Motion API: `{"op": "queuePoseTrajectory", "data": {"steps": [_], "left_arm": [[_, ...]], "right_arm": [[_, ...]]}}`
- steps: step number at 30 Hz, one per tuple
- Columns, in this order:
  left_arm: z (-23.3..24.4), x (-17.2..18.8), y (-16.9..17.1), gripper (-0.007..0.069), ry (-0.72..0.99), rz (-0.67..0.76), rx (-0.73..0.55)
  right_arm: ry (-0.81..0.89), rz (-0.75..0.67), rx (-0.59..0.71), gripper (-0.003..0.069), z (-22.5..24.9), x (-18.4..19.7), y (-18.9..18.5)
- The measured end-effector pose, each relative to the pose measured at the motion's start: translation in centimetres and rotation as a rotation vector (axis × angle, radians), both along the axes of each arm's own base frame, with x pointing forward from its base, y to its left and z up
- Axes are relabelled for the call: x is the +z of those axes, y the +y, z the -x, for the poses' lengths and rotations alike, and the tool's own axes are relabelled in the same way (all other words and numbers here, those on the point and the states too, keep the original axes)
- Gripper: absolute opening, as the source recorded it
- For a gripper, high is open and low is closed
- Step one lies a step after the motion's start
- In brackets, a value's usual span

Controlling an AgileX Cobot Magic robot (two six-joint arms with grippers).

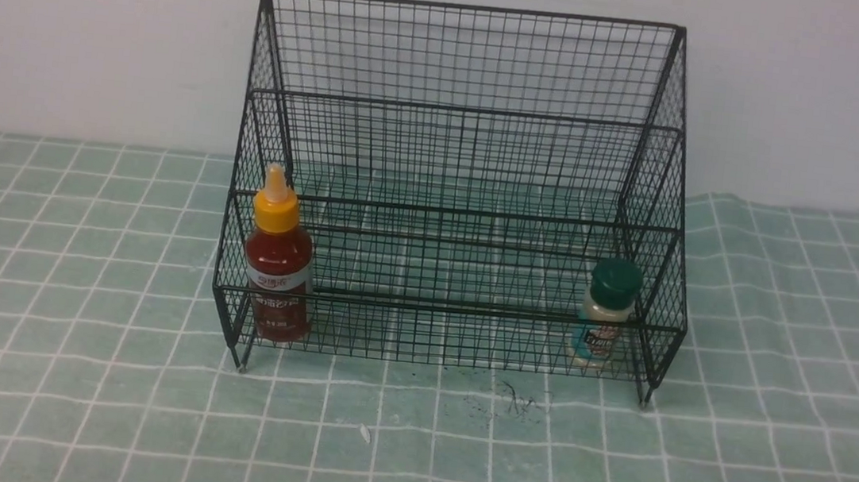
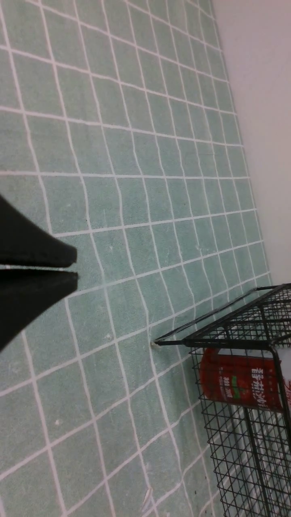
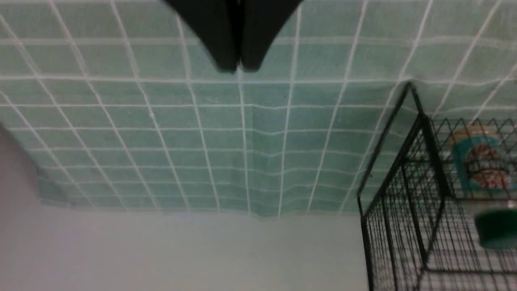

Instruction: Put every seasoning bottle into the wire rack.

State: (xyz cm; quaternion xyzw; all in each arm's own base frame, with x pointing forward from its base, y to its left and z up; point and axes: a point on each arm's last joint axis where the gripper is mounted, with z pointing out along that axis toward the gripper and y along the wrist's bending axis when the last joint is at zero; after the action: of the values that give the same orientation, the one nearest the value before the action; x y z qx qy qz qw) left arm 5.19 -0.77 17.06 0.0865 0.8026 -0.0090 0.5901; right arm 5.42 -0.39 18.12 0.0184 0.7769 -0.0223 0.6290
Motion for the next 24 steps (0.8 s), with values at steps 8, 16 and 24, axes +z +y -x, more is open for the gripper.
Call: {"op": "queuePoseTrajectory", "data": {"steps": [8, 16, 24], "left_arm": [[0.00, 0.00, 0.00, -0.0006, 0.000, 0.000, 0.000], [0.00, 0.00, 0.00, -0.0006, 0.000, 0.000, 0.000], [0.00, 0.00, 0.00, -0.0006, 0.000, 0.000, 0.000]], "right_arm": [[0.000, -0.013, -0.003, -0.0015, 0.00, -0.01, 0.00], [0.000, -0.014, -0.003, -0.0015, 0.00, -0.01, 0.00], [0.000, -0.014, -0.003, -0.0015, 0.00, -0.01, 0.00]]}}
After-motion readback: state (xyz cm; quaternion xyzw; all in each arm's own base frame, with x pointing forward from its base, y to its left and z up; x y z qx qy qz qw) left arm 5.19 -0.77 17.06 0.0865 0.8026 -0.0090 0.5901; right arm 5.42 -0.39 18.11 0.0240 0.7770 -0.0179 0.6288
